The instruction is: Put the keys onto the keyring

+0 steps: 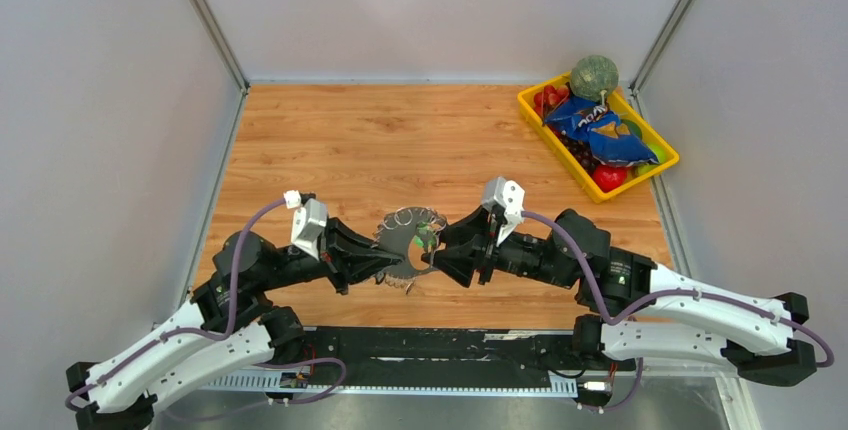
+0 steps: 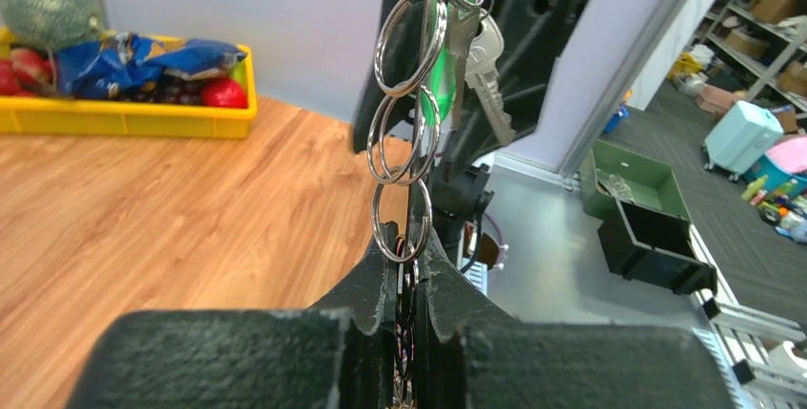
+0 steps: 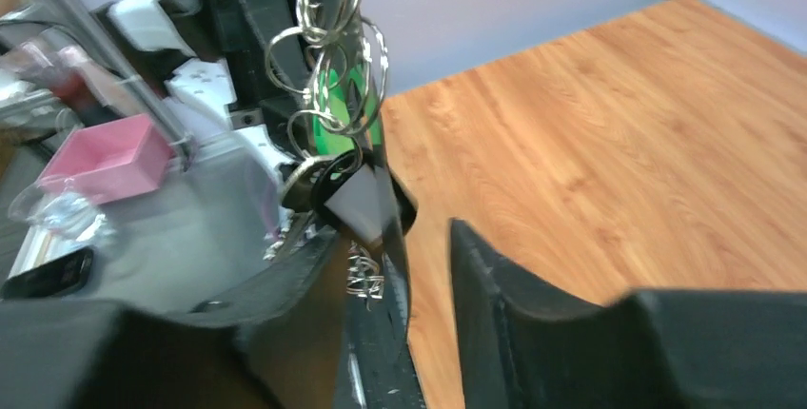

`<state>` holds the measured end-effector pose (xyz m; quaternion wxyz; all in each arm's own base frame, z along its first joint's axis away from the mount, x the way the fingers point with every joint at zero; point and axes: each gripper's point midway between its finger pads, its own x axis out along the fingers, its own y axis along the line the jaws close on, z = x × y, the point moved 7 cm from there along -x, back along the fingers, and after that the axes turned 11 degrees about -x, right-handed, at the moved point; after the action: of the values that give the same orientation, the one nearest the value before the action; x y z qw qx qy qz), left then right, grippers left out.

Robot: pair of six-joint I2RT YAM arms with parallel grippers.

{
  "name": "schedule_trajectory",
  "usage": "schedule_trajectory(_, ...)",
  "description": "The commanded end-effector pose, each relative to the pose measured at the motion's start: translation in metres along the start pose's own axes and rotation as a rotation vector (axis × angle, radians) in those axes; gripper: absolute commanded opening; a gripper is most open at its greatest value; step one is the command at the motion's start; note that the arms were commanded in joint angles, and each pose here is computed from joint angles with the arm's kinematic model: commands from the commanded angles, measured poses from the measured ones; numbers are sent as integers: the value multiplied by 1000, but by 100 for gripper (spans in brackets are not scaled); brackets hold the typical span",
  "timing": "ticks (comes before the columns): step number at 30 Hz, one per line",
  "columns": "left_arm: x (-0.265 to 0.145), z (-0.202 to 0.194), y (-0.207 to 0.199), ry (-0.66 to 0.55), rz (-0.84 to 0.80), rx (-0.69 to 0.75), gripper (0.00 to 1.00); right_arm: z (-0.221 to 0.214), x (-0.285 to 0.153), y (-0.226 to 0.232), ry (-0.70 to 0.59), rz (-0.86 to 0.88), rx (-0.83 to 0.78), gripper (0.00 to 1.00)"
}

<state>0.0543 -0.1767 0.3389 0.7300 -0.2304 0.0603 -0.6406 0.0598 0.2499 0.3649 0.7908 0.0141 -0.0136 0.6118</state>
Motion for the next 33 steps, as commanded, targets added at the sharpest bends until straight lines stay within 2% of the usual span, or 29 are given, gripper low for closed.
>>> schedule_trajectory(1,10,9,10,-71,80,-34,0,2,-11,-20,-31,-194,27,54)
schedule_trajectory(5,14,6,35,-90,260,-58,0,-13,-27,-35,5,-343,30,65)
schedule_trajectory(12,25,0,78,-92,553,-88,0,-42,-43,-54,69,-556,53,72)
schedule_trajectory(28,66,-52,173,55,704,-399,0,-91,-37,-56,211,-642,123,74)
schedule_trajectory(33,83,-76,193,153,705,-481,0,-102,-39,-56,239,-651,145,74)
